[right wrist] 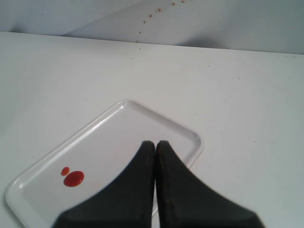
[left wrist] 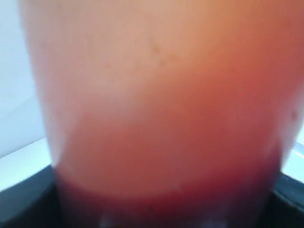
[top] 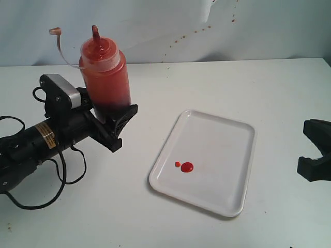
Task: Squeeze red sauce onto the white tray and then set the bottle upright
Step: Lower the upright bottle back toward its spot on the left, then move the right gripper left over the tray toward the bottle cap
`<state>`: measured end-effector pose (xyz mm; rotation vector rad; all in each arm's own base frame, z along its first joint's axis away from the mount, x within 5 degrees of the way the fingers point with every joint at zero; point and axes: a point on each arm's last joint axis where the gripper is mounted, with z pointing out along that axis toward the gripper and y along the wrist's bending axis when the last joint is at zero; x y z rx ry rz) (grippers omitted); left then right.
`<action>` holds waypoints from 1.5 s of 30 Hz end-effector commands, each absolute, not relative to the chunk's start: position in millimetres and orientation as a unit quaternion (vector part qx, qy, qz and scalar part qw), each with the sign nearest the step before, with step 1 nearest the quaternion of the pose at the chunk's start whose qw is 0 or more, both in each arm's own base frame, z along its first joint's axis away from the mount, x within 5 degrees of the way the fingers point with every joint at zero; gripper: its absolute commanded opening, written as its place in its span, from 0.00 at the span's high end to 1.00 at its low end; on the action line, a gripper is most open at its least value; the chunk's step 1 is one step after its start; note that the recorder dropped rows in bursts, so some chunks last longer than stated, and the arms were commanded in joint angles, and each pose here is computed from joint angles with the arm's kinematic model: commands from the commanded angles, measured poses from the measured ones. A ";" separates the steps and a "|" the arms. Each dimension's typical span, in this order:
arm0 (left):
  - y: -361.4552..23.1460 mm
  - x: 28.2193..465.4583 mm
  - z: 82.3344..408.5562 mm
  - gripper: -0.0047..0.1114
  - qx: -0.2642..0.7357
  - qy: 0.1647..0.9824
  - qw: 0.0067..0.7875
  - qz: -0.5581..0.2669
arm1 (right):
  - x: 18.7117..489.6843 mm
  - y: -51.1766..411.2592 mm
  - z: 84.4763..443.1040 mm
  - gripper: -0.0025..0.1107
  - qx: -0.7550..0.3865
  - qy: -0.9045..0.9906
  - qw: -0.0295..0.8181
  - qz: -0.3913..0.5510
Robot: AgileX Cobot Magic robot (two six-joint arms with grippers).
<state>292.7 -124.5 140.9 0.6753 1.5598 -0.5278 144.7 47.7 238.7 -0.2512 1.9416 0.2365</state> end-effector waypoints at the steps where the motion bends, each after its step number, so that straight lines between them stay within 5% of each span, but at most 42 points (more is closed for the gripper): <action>1: -119.6 290.8 150.5 0.96 0.268 0.670 0.628 -0.290 | 144.6 47.0 239.0 0.98 -0.109 0.819 0.554 0.095; 21: -83.1 284.1 141.3 0.96 0.316 0.687 0.556 -0.344 | 141.9 54.8 239.4 0.98 -0.105 0.824 0.542 0.132; 41: -85.4 280.1 138.4 0.96 0.339 0.683 0.542 -0.353 | 123.0 106.5 262.1 0.98 -0.318 0.672 0.655 0.136; 45: -85.4 280.1 138.4 0.96 0.339 0.683 0.542 -0.353 | 131.5 117.9 248.2 0.85 -0.331 0.689 0.632 0.128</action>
